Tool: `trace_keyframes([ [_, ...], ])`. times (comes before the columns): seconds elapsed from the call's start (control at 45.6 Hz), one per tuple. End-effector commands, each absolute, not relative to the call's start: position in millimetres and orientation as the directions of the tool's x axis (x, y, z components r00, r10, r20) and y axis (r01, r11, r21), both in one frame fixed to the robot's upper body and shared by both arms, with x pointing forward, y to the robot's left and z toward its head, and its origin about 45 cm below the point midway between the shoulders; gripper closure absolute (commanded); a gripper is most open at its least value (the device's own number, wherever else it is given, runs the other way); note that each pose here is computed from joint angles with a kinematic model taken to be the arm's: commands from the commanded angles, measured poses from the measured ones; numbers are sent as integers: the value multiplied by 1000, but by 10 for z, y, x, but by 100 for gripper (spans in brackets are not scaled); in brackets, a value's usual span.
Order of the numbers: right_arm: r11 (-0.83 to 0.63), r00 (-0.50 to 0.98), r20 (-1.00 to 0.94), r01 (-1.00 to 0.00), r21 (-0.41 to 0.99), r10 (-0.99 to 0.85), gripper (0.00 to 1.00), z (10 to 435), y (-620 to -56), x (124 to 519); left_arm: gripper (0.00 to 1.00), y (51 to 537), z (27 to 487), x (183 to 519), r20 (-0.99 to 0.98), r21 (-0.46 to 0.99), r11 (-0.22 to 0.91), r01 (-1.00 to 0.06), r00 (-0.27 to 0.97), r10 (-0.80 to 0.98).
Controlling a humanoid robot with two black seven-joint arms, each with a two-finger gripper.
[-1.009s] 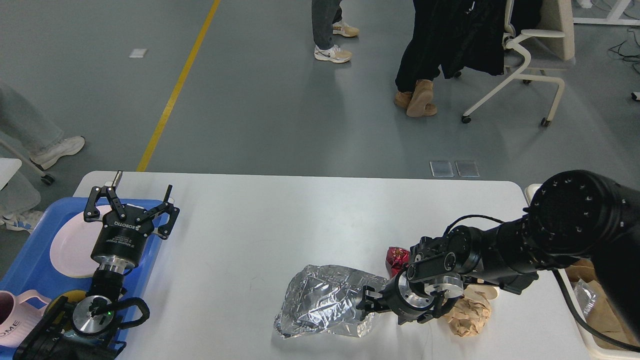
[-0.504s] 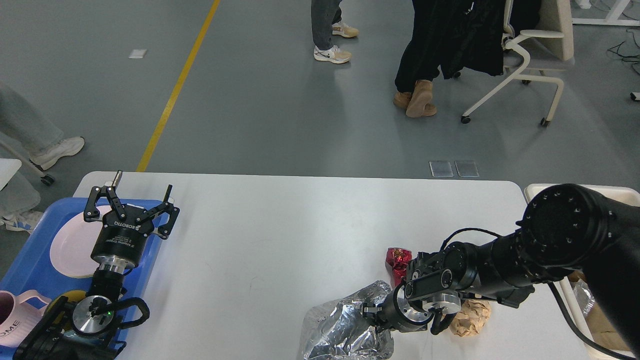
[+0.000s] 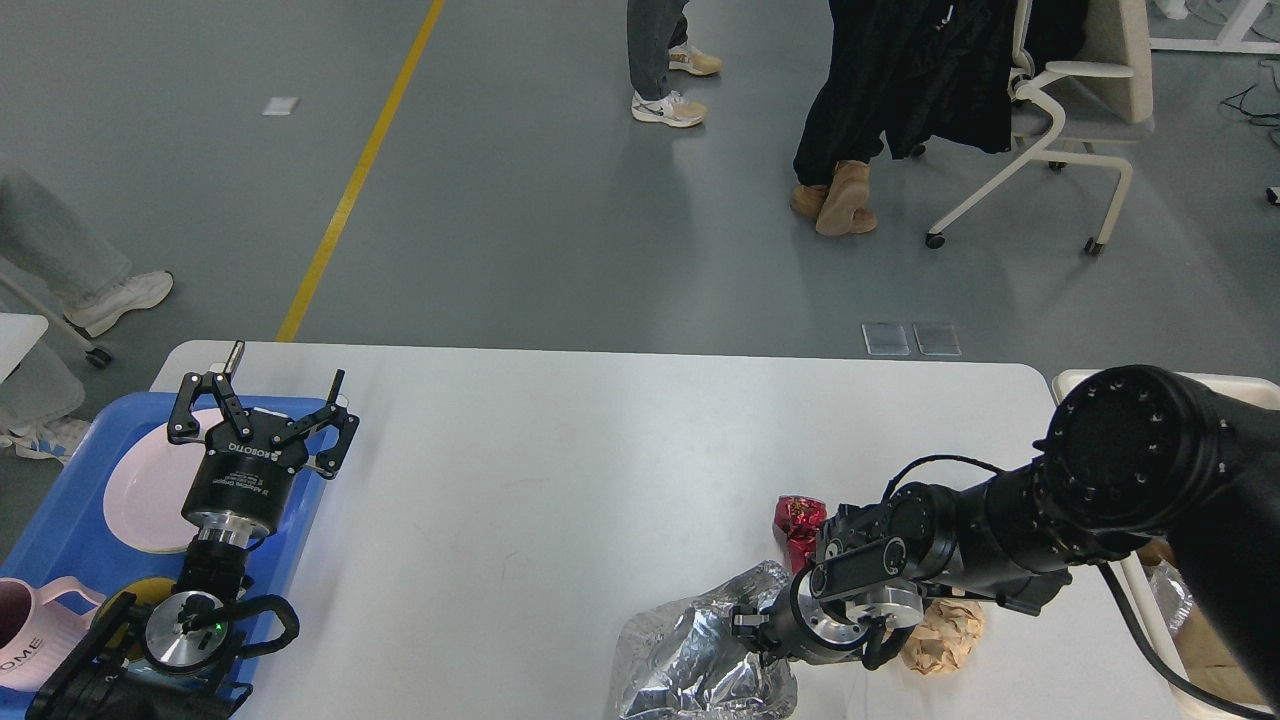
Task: Tidy desktop
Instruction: 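Lift the crumpled foil and drop it into the white bin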
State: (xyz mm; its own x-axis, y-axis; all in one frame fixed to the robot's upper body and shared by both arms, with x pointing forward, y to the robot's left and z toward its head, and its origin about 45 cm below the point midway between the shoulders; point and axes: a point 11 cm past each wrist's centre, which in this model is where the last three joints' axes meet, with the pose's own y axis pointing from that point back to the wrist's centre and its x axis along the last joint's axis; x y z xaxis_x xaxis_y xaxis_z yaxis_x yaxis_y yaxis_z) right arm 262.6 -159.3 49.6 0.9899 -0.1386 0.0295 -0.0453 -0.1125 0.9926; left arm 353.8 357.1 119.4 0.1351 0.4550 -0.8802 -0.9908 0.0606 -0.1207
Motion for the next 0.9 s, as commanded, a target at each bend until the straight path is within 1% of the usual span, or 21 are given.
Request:
trace_keyframes([
  [0.0, -109, 992, 23, -37, 993, -124, 100, 609, -1587, 2626, 4, 3571, 1195, 3538, -880, -121, 61, -991, 135, 455],
  [0.066, -109, 993, 16, -29, 994, -118, 100, 727, -1616, 2622, 4, 3567, 1193, 3538, -880, -120, 62, -991, 135, 455],
  [0.154, -113, 994, 21, -34, 993, -111, 100, 987, -1652, 2670, 4, 3571, 1195, 3538, -880, -121, 61, -991, 135, 455],
  [0.395, -117, 991, 70, -84, 990, -118, 100, 1895, -1704, 2860, 4, 3571, 1195, 3538, -880, -121, 61, -991, 135, 455],
  [0.483, -68, 989, 107, -114, 991, -102, 100, 2332, -1823, 2981, 4, 3571, 1195, 3538, -880, -121, 61, -991, 135, 455],
  [0.614, -38, 988, 110, -115, 993, -109, 100, 3021, -2061, 3103, 4, 3571, 1195, 3538, -880, -121, 61, -991, 135, 455],
  [0.746, 14, 982, 147, -146, 989, -119, 100, 3646, -2289, 3100, 4, 3571, 1194, 3538, -880, -121, 61, -991, 135, 455],
  [0.811, 37, 978, 168, -164, 986, -121, 100, 3835, -2351, 3081, 4, 3572, 1193, 3539, -880, -120, 60, -991, 134, 455],
  [0.877, 24, 977, 170, -168, 986, -130, 100, 3889, -2374, 3075, 4, 3572, 1193, 3539, -880, -120, 60, -991, 134, 455],
])
